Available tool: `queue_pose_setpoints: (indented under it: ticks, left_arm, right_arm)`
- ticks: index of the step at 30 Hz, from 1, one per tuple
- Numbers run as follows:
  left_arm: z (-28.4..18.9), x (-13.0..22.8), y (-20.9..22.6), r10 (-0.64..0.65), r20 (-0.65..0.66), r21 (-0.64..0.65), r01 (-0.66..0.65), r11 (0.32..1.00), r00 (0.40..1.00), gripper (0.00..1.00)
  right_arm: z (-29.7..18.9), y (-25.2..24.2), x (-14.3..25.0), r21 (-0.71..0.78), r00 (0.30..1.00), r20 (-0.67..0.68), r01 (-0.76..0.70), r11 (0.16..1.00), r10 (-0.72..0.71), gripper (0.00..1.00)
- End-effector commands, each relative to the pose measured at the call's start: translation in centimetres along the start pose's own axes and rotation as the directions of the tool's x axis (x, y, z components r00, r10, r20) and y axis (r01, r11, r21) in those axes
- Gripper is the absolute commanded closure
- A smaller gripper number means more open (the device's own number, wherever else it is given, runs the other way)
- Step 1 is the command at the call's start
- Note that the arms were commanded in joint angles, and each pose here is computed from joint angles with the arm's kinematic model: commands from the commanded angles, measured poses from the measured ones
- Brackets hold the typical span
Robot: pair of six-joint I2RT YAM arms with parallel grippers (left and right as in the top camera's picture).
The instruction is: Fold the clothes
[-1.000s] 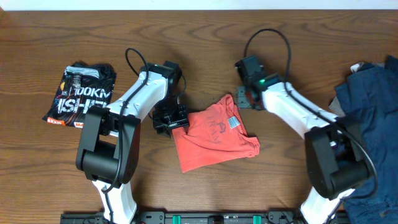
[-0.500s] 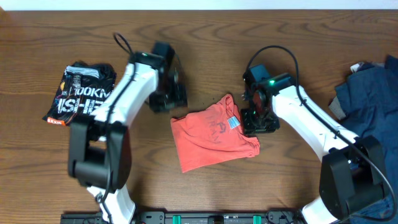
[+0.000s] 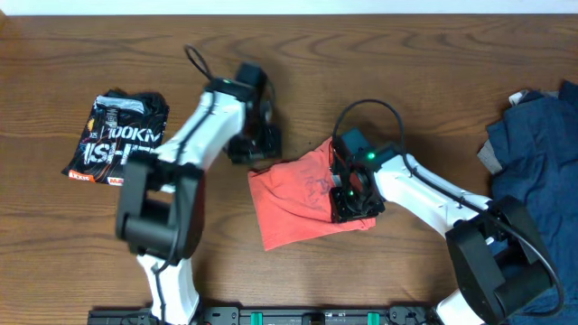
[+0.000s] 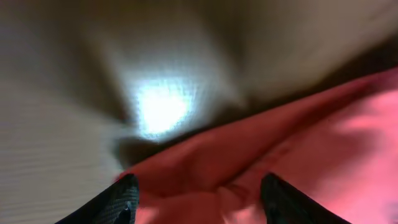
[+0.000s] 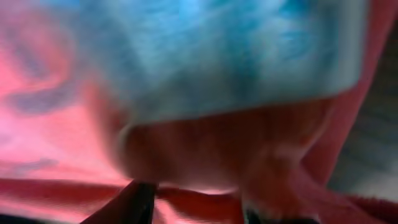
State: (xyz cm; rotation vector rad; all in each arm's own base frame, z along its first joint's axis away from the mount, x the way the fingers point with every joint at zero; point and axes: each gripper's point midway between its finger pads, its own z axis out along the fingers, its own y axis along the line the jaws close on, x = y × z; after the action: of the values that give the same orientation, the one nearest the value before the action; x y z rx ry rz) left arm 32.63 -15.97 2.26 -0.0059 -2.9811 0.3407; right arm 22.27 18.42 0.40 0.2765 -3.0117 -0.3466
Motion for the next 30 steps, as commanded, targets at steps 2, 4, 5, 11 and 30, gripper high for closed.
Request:
queue_pose_setpoints:
  ticks: [2, 4, 5, 11, 30]
  left_arm:
    - [3.7, 4.1, 0.8, 0.004, -0.171, -0.048, -0.013, 0.999, 0.985, 0.40]
    - [4.5, 6.2, 1.7, -0.023, -0.238, -0.075, 0.006, 0.997, 0.971, 0.45]
    - [4.8, 7.2, 2.2, -0.046, -0.268, -0.091, 0.023, 0.996, 0.962, 0.46]
    - [4.3, 9.5, 3.6, -0.185, -0.329, -0.150, 0.142, 0.978, 0.926, 0.45]
    - [-2.4, 0.8, -1.2, 0.046, 0.111, 0.253, -0.073, 0.965, 0.993, 0.02]
  right_arm:
    - [-0.2, -4.7, -2.9, 0.220, 0.977, 0.193, -0.130, 0.967, 0.087, 0.56]
    - [-1.0, -5.5, -5.3, 0.249, 0.952, 0.297, -0.150, 0.957, 0.073, 0.56]
    - [-1.5, -5.6, -6.8, 0.249, 0.936, 0.349, -0.137, 0.959, 0.043, 0.57]
    - [-4.5, -4.6, -13.5, 0.182, 0.820, 0.566, -0.022, 0.983, -0.087, 0.60]
    - [-4.0, -7.1, -9.9, 0.270, 0.896, 0.441, -0.082, 0.959, -0.047, 0.43]
